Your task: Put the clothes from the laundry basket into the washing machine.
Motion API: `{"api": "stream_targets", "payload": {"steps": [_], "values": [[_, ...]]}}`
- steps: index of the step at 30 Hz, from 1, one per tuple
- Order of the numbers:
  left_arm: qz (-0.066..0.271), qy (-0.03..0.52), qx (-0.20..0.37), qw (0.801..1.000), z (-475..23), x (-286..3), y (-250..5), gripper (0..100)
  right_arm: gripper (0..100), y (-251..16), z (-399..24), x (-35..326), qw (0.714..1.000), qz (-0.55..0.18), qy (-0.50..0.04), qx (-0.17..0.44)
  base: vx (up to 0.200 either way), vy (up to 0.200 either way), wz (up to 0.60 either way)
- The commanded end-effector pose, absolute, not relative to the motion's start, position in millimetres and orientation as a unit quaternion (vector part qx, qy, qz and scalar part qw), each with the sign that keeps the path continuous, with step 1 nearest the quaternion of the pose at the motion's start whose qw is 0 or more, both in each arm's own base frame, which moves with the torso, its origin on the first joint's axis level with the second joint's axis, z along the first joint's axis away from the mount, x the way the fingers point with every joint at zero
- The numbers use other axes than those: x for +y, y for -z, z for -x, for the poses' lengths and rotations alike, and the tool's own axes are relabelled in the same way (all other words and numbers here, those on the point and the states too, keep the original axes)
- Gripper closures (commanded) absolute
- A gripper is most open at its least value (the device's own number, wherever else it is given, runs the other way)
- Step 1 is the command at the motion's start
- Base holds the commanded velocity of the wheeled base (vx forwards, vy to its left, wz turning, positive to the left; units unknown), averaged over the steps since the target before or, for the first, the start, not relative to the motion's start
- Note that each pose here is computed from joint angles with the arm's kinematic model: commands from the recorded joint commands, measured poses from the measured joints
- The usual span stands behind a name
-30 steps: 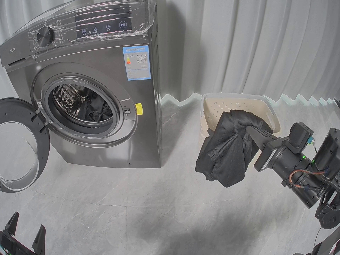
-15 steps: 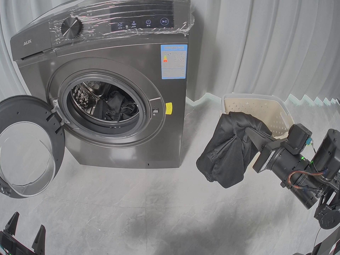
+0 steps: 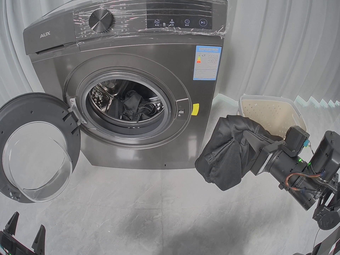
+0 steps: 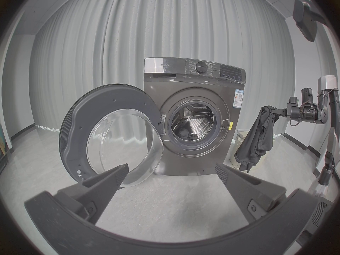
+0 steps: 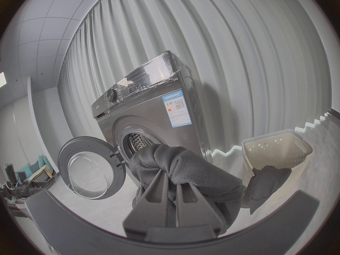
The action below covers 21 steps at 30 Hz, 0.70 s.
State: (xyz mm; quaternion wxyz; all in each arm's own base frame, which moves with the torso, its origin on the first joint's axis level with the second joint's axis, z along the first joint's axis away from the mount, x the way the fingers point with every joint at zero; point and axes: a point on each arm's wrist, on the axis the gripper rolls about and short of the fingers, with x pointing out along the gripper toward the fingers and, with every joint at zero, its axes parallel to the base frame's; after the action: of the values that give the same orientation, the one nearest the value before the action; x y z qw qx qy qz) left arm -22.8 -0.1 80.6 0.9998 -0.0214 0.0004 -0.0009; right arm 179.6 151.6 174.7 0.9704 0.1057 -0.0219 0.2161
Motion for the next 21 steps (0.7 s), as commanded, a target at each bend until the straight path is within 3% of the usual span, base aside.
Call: {"api": "stream_targets", "payload": {"steps": [1,6,15,21], "values": [[0.021,0.0,-0.001,1.0,23.0,-0.1,-76.2,0,100,-173.8,-180.1,151.8,0.971,-0.105,-0.215,-0.02,-0.2,0.0,0.0],[0.021,0.0,-0.001,1.0,23.0,-0.1,-76.2,0,100,-173.8,-180.1,151.8,0.971,-0.105,-0.215,-0.02,-0.2,0.0,0.0],[0.021,0.0,-0.001,1.0,23.0,-0.1,-76.2,0,100,-170.4,-180.9,152.1,0.971,-0.102,-0.215,-0.014,0.0,0.0,0.0],[0.022,0.0,-0.001,1.0,23.0,-0.1,-76.2,0,100,-169.3,-181.5,152.7,0.971,-0.101,-0.216,-0.012,0.0,0.2,0.0]]}}
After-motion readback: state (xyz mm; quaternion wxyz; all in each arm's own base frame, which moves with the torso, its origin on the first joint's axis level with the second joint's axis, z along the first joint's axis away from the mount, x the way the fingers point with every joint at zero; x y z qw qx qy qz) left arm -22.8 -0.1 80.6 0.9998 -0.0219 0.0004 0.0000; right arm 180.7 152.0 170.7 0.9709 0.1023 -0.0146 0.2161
